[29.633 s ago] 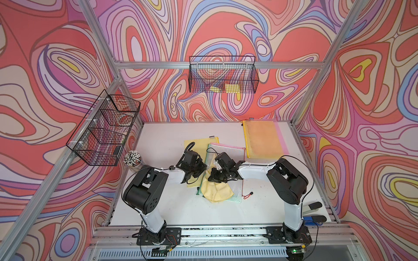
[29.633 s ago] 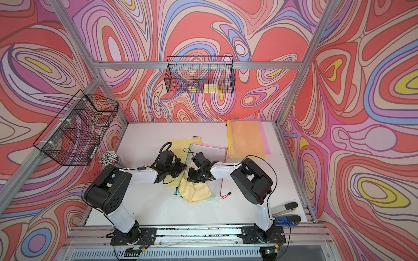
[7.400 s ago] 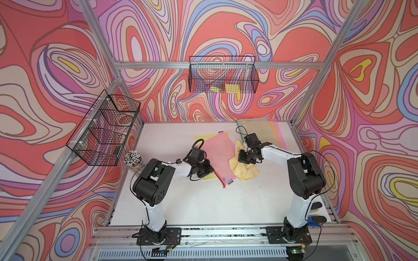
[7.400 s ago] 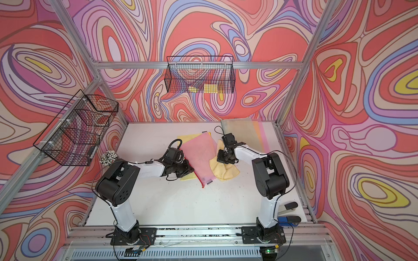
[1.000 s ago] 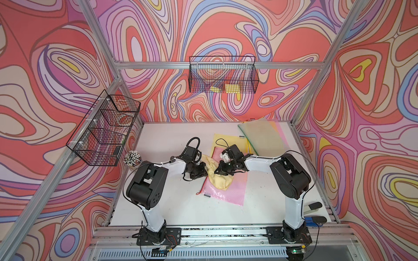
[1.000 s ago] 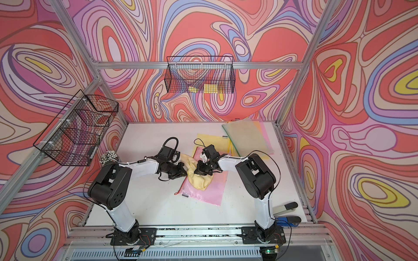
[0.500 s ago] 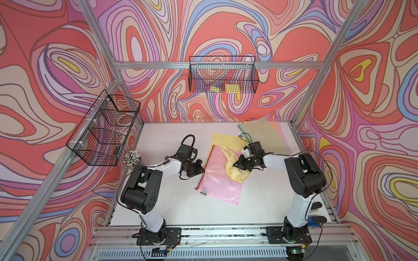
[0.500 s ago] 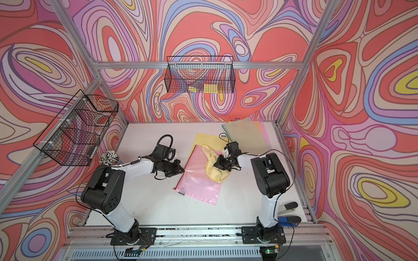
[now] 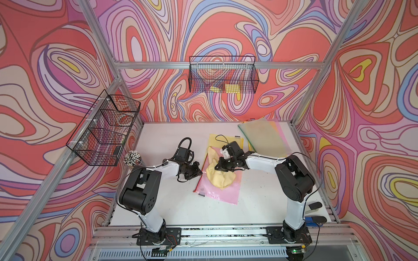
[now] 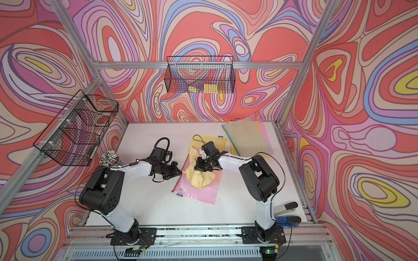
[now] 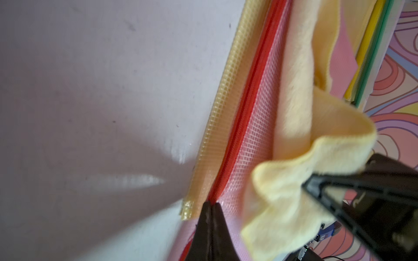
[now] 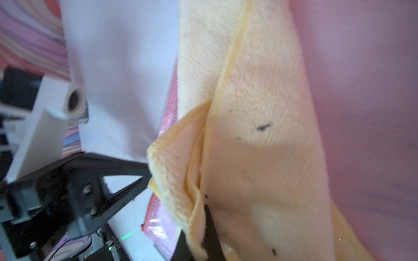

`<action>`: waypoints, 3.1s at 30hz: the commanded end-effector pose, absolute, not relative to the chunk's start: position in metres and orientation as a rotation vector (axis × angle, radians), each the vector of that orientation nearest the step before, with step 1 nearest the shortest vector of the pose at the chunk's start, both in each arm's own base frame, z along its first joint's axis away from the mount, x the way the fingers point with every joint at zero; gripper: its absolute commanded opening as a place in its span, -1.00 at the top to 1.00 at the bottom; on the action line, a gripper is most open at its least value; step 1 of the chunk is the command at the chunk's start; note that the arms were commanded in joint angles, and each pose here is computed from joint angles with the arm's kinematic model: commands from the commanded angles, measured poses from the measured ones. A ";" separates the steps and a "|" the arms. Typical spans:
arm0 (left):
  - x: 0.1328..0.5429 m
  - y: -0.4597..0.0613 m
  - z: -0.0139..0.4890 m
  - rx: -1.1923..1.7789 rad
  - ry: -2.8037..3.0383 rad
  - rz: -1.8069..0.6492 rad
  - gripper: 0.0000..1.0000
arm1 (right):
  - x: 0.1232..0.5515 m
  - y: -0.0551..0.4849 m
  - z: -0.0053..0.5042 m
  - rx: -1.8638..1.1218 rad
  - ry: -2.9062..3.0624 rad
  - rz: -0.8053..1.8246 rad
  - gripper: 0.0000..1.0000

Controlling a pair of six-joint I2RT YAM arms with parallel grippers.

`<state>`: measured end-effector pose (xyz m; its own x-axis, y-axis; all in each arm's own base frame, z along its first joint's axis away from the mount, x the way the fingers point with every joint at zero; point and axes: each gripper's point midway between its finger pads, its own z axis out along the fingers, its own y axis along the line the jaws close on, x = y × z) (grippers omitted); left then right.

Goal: Wipe the document bag
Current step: Wipe the dirt from the document bag.

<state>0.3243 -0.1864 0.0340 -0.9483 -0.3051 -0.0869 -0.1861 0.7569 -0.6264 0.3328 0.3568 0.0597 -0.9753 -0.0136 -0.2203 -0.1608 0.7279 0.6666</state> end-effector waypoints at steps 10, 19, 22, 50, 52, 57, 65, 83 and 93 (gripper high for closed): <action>0.326 -0.181 0.037 -0.410 2.752 -0.937 1.00 | 0.308 0.308 -0.015 0.164 2.885 1.087 1.00; 0.327 -0.177 0.037 -0.438 2.741 -0.929 1.00 | 0.310 0.200 0.010 0.307 2.851 0.858 1.00; 0.328 -0.176 0.035 -0.464 2.737 -0.923 1.00 | 0.313 0.229 0.036 0.211 2.805 0.926 1.00; 0.334 -0.160 0.041 -0.486 2.735 -0.836 1.00 | 0.234 0.204 -0.011 0.447 2.944 0.872 1.00; 0.334 -0.159 0.041 -0.488 2.732 -0.838 1.00 | 0.236 0.191 -0.001 0.456 2.920 0.838 1.00; 0.334 -0.165 0.041 -0.491 2.729 -0.899 1.00 | 0.270 0.229 0.046 0.313 2.806 0.935 1.00; 0.333 -0.170 0.037 -0.504 2.735 -0.949 1.00 | 0.327 0.356 0.069 0.008 2.715 1.120 1.00; 0.333 -0.169 0.040 -0.481 2.745 -0.926 1.00 | 0.364 0.197 0.013 0.380 2.758 0.925 1.00; 0.334 -0.171 0.040 -0.496 2.737 -0.950 1.00 | 0.402 0.351 0.075 -0.008 2.653 1.191 1.00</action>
